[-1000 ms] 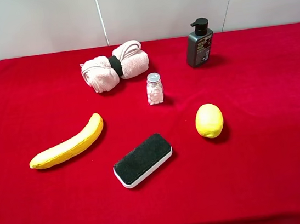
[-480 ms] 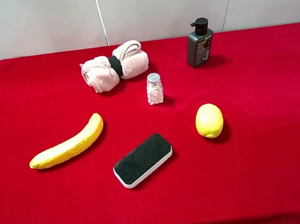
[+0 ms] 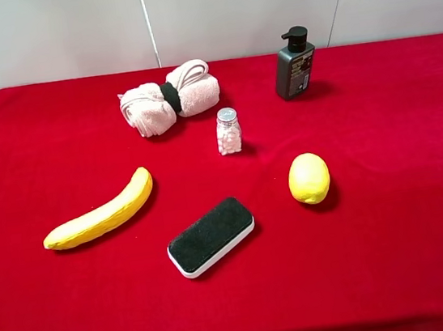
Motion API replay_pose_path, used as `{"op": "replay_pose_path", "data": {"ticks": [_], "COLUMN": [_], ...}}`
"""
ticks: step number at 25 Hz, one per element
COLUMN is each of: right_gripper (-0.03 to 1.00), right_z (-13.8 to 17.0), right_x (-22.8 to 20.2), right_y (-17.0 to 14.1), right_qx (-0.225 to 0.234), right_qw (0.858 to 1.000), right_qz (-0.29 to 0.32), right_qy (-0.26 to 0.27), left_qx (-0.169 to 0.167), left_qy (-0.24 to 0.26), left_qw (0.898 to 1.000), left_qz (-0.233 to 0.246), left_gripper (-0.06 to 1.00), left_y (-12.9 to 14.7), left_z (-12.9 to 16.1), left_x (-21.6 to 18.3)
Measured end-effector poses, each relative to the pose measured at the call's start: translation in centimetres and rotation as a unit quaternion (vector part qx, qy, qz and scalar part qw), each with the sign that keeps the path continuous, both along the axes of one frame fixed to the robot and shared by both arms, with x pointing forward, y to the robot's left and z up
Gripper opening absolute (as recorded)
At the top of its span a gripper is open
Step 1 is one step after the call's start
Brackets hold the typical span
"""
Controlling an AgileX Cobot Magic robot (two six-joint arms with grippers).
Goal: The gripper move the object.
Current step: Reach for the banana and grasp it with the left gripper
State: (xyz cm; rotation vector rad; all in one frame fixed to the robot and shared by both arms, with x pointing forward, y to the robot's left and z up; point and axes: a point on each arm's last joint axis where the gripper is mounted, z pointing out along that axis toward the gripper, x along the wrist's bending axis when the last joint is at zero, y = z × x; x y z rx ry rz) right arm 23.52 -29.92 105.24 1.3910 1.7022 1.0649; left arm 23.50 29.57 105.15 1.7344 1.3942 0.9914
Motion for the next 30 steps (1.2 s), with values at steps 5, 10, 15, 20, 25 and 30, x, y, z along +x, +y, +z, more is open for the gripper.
{"op": "replay_pose_path", "data": {"ticks": [5, 10, 15, 20, 25, 30], "right_gripper": [0.69, 0.69, 0.69, 0.69, 0.69, 0.69], "right_z": [0.0, 0.0, 0.0, 0.0, 0.0, 0.0], "right_x": [0.0, 0.0, 0.0, 0.0, 0.0, 0.0], "right_y": [0.0, 0.0, 0.0, 0.0, 0.0, 0.0], "right_qx": [0.000, 0.000, 0.000, 0.000, 0.000, 0.000], "right_qw": [1.000, 1.000, 1.000, 1.000, 1.000, 1.000], "right_qz": [0.000, 0.000, 0.000, 0.000, 0.000, 0.000], "right_qy": [0.000, 0.000, 0.000, 0.000, 0.000, 0.000], "left_qx": [0.000, 0.000, 0.014, 0.036, 0.059, 0.078], "left_qy": [0.000, 0.040, 0.111, 0.182, 0.232, 0.276], "left_qw": [1.000, 0.999, 0.994, 0.982, 0.969, 0.955], "left_qz": [0.000, -0.001, -0.011, -0.032, -0.056, -0.080], "left_gripper": [0.88, 0.88, 0.88, 0.88, 0.88, 0.88], "left_y": [0.0, 0.0, 0.0, 0.1, 0.1, 0.1], "left_z": [0.1, 1.5, 2.2, 1.6, 0.9, 0.0], "left_x": [0.0, 1.0, 3.5, 6.2, 8.3, 10.0]}}
